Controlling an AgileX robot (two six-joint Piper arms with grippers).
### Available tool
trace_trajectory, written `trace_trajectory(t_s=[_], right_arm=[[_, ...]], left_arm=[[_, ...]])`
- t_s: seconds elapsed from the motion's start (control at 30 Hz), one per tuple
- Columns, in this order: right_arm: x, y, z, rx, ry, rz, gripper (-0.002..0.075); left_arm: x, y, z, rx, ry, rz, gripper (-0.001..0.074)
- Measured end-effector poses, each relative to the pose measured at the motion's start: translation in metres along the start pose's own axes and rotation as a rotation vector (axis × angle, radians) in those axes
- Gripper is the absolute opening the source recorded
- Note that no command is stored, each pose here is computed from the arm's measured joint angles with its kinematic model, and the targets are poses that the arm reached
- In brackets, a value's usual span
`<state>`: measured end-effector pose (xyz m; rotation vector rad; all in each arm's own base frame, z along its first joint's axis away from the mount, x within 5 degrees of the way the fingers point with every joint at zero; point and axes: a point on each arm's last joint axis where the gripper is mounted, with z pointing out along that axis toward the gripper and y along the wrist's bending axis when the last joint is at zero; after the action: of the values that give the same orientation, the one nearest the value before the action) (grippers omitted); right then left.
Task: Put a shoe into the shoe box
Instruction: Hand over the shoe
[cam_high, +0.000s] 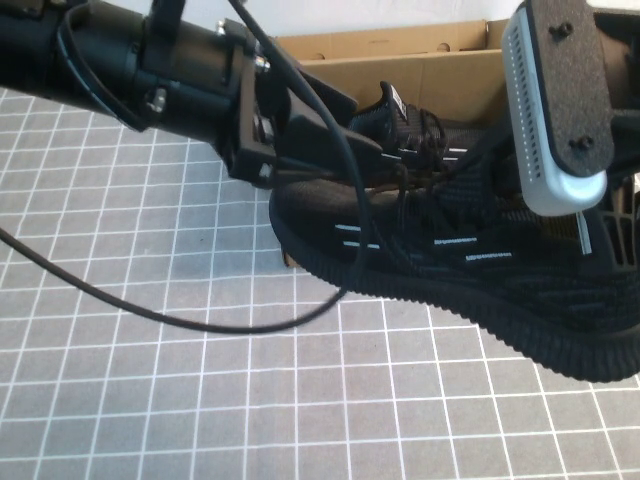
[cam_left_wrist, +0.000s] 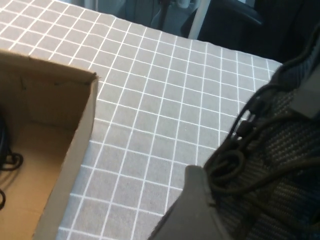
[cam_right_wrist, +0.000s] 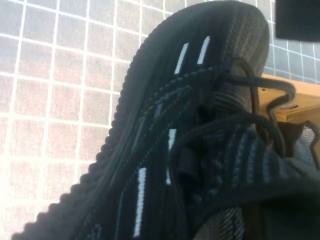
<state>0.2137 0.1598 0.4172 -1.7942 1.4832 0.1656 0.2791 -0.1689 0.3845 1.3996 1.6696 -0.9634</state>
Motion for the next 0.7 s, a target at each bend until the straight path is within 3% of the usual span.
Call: trace_trajectory(t_s=[0.37,0.7], right_arm=[[0.001,0.000,0.000,0.004,0.006,-0.029,0.0017],[0.001,-0.001,0.000,0.008,0.007,-0.034,0.0017]], left_arm=[[-0.007,-0.030,0.032,0.115,0.070,0.169,0.0475],[-0.003,-0.027,0.040,0.127,0.088,0.232,0.0475]])
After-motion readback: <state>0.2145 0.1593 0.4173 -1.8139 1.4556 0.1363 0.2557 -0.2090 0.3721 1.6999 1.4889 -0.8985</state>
